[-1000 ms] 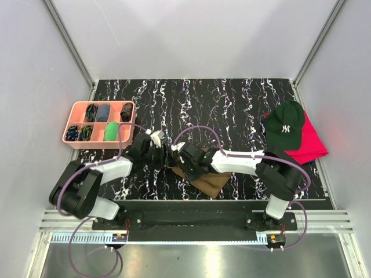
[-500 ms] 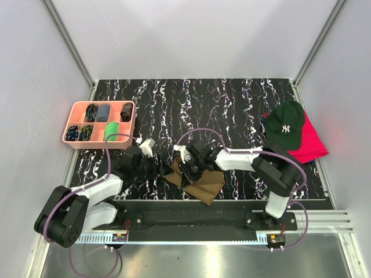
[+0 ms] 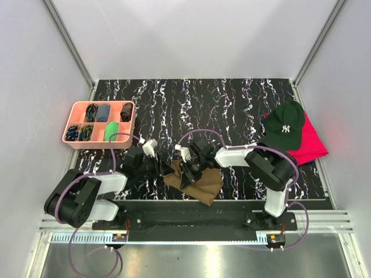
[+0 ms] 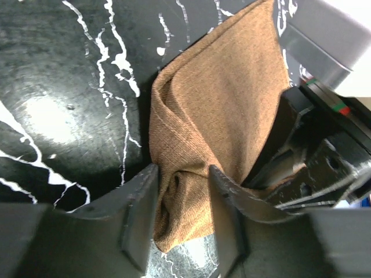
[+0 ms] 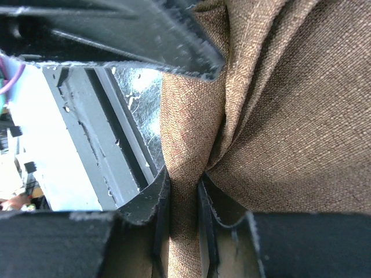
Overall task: Fold the napkin, place the utensils inside, and roll it up
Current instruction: Roll the napkin with the utensil
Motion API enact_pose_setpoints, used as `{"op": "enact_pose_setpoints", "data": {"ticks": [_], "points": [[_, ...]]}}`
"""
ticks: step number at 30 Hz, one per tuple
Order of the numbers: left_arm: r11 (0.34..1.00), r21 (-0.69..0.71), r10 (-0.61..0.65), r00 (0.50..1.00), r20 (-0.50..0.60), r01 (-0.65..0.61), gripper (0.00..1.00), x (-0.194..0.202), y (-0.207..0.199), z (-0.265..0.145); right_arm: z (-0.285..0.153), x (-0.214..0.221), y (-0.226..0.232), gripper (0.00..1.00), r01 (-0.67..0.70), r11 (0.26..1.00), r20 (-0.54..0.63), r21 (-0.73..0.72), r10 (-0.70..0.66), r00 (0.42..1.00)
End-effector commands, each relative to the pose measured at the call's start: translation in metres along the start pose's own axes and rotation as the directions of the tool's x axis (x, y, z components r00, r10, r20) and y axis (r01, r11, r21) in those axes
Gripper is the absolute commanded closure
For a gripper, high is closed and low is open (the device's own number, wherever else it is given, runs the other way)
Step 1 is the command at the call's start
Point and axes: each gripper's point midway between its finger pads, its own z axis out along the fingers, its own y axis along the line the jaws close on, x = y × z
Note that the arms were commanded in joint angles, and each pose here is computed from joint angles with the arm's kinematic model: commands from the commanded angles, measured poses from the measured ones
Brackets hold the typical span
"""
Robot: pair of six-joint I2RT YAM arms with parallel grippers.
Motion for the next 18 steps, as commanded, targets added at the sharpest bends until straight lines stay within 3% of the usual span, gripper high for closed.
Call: {"op": "enact_pose_setpoints", "data": {"ticks": [1, 6, 8, 10, 11, 13, 18], "points": [[0.998, 0.05, 0.03, 1.0, -0.005, -0.03, 0.52, 0.005, -0.006, -0.002, 0.0, 0.02, -0.031, 0.75, -0.055, 0.997, -0.046, 0.061, 0.058, 0.997], [0.999, 0.037, 0.021, 1.0, -0.018, -0.02, 0.53, 0.011, -0.002, -0.004, -0.001, 0.018, -0.038, 0.75, -0.07, 0.996, -0.04, 0.062, 0.073, 0.997], [0.999, 0.045, 0.015, 0.999, -0.03, -0.014, 0.6, 0.014, -0.002, -0.004, -0.002, 0.016, -0.04, 0.75, -0.073, 0.995, -0.038, 0.062, 0.075, 0.996], [0.999, 0.043, 0.013, 0.999, -0.035, -0.012, 0.73, 0.015, -0.002, -0.004, -0.002, 0.014, -0.041, 0.75, -0.074, 0.995, -0.032, 0.067, 0.076, 0.997], [0.999, 0.04, 0.013, 0.999, -0.038, -0.012, 0.88, 0.015, -0.002, -0.004, -0.004, 0.012, -0.04, 0.73, -0.071, 0.995, -0.026, 0.067, 0.073, 0.997], [1.0, 0.014, 0.009, 0.998, -0.061, -0.008, 0.97, 0.018, 0.002, -0.004, -0.006, 0.007, -0.04, 0.7, -0.071, 0.994, -0.011, 0.079, 0.072, 0.997], [1.0, -0.028, -0.01, 0.998, -0.063, 0.008, 1.0, 0.015, 0.006, -0.005, -0.032, -0.014, -0.029, 0.47, -0.059, 0.985, 0.04, 0.161, 0.053, 0.998]]}}
